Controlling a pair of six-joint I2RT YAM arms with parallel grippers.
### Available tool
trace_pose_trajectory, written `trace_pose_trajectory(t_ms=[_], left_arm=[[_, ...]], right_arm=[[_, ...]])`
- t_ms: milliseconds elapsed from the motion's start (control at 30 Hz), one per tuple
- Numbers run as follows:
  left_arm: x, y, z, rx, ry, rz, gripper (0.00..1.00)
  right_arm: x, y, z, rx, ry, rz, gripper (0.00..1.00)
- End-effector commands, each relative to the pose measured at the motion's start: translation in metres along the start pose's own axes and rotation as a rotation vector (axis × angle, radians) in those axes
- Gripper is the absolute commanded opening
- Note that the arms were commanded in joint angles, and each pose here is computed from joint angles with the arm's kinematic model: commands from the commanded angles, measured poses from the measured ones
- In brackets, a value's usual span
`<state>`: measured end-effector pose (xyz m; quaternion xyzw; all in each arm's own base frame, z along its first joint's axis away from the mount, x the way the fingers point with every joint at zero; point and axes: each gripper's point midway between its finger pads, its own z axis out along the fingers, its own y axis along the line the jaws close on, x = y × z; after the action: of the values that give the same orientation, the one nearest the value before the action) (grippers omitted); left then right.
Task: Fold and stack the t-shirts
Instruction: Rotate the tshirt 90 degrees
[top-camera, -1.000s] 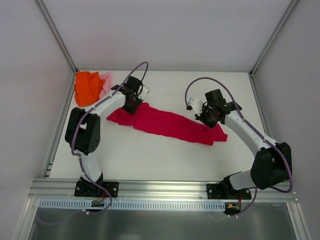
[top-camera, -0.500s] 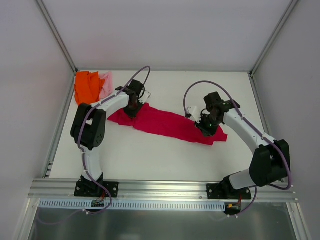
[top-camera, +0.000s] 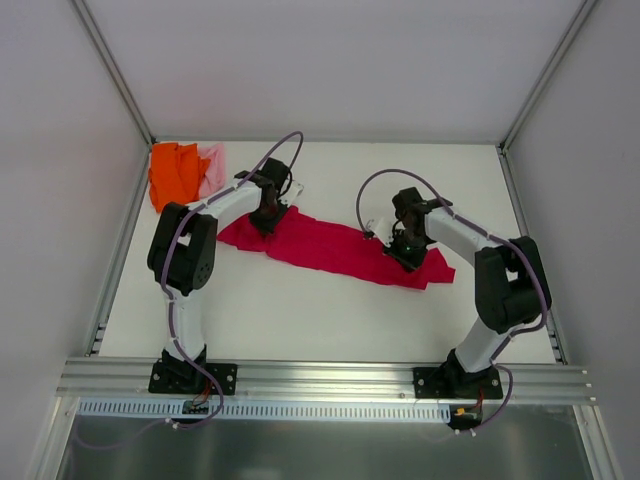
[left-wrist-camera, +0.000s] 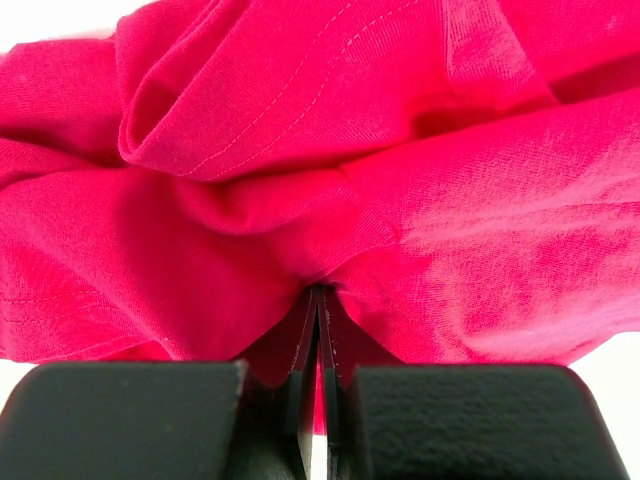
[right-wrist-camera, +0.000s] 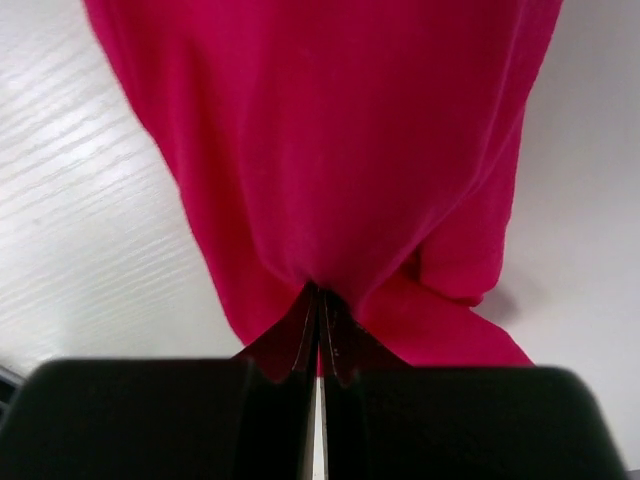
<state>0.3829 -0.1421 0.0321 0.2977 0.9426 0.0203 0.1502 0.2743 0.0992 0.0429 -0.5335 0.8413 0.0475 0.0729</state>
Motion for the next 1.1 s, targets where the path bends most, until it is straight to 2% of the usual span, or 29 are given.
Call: trace_pose_trajectory(t_ms=[0,167,600,833,1067], left_arm=[[-0.007,-0.002,-0.004,-0.008,-0.008,-0.005,0.00],[-0.008,0.000,-0.003,-0.017,-0.006,0.001,0.00],[-0.027,-0.001,-0.002,-0.016,0.028,0.008,0.00],[-0.016,-0.017,0.006,0.027,0.065,0.006,0.00],[-0.005,-0.018,0.011,0.013,0.067,0.023,0.00]], right_arm=[[-0.006,-0.023,0.003,0.071,0.015,-0.021,0.01],[-0.004,-0.034,0.007,0.120,0.039,-0.037,0.01],[0.007,-0.004,0.011,-0.009,0.103,-0.097,0.01],[0.008,0.013,0.005,-0.044,0.122,-0.127,0.01],[0.003,0.008,0.006,-0.036,0.129,-0.127,0.01]])
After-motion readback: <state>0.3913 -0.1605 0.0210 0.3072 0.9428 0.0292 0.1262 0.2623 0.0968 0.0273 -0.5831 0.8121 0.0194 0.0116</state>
